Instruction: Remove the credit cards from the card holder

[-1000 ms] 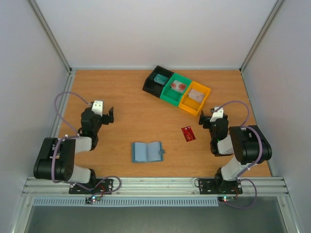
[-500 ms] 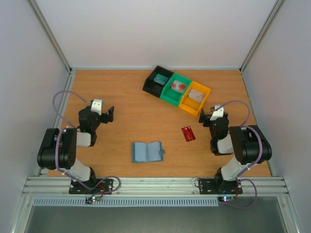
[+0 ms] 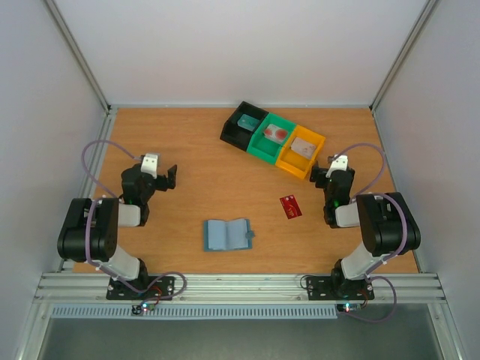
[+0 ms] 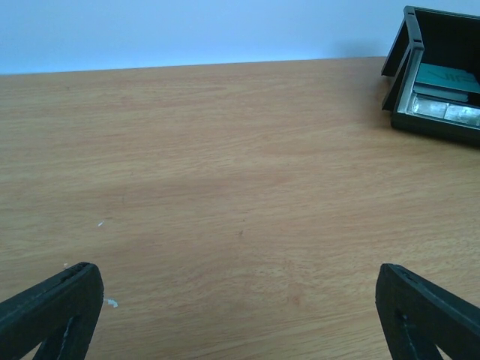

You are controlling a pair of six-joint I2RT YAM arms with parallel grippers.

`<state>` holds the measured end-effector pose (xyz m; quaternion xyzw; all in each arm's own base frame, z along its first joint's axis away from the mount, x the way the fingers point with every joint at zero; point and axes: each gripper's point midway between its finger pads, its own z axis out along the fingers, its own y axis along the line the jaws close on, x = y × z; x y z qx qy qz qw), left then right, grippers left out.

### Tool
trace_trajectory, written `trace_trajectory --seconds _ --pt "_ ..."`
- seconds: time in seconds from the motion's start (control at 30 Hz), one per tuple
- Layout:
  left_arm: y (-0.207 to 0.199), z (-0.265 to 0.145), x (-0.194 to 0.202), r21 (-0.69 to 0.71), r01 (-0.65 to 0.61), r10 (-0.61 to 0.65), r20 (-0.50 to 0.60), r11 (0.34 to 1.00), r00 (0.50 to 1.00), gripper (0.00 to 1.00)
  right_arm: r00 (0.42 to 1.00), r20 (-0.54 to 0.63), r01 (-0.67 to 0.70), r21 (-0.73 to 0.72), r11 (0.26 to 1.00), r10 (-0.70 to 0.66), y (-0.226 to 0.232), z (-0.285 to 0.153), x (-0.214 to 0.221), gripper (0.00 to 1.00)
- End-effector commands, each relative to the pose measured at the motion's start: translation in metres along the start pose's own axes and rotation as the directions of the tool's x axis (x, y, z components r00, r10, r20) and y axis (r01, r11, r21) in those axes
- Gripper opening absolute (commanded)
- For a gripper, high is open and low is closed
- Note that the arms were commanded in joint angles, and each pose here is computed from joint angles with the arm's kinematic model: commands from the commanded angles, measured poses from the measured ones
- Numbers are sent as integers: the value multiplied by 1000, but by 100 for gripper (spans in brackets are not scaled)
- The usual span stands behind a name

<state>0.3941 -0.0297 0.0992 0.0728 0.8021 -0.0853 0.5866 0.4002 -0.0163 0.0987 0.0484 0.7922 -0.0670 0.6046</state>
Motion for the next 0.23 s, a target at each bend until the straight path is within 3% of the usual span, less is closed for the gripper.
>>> trace_trajectory --seconds 0.0,0.2 --pt "0 0 -17 1 -26 26 55 1000 998 99 1000 0 -20 47 999 20 -9 -1 -2 98" --pt "1 0 -18 -1 -26 26 66 1000 997 99 1000 -21 -19 54 998 20 -10 3 -1 98"
